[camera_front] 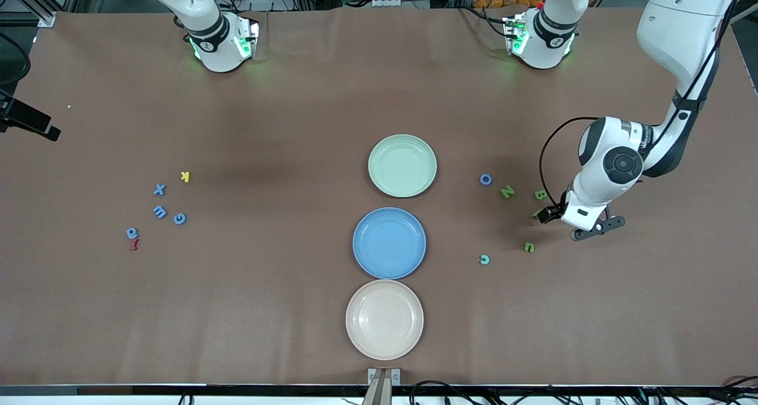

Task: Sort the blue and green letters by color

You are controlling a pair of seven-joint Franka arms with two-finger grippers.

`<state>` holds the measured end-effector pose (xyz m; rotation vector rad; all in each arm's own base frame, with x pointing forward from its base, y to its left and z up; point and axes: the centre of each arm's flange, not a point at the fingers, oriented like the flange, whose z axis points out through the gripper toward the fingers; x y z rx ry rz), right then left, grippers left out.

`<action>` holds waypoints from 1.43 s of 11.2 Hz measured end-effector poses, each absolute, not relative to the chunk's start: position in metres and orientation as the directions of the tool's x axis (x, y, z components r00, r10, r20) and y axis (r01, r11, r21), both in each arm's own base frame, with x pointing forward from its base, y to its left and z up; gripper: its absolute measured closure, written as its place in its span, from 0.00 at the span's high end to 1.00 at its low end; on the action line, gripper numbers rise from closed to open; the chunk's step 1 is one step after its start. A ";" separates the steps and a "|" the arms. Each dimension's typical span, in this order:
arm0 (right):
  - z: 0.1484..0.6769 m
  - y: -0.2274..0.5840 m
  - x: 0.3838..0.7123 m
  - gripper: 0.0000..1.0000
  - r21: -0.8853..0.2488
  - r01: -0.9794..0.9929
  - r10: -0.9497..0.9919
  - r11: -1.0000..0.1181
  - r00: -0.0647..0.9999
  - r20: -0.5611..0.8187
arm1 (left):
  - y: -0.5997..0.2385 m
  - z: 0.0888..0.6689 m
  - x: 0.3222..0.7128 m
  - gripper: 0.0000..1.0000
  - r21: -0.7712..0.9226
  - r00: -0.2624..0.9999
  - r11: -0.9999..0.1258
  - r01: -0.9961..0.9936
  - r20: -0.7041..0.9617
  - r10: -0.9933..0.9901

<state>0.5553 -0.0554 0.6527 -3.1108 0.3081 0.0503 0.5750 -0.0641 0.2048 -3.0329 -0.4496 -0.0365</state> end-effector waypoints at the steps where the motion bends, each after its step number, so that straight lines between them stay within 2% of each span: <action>1: 0.653 -0.055 0.555 1.00 -0.012 -0.196 -0.196 -0.980 0.980 -0.033 | -0.064 0.202 0.574 1.00 -0.072 0.957 -0.954 0.290 0.029 0.289; 5: 0.653 -0.055 0.555 1.00 -0.012 -0.196 -0.196 -0.980 0.980 -0.033 | -0.065 0.200 0.576 1.00 -0.069 0.957 -0.955 0.289 0.030 0.288; 11: 0.653 -0.055 0.555 1.00 -0.012 -0.196 -0.196 -0.980 0.980 -0.033 | -0.064 0.238 0.594 1.00 -0.049 0.952 -0.954 0.295 0.104 0.289; 16: 0.653 -0.056 0.555 1.00 -0.012 -0.197 -0.197 -0.980 0.980 -0.032 | -0.064 0.226 0.587 1.00 -0.059 0.957 -0.957 0.283 0.078 0.278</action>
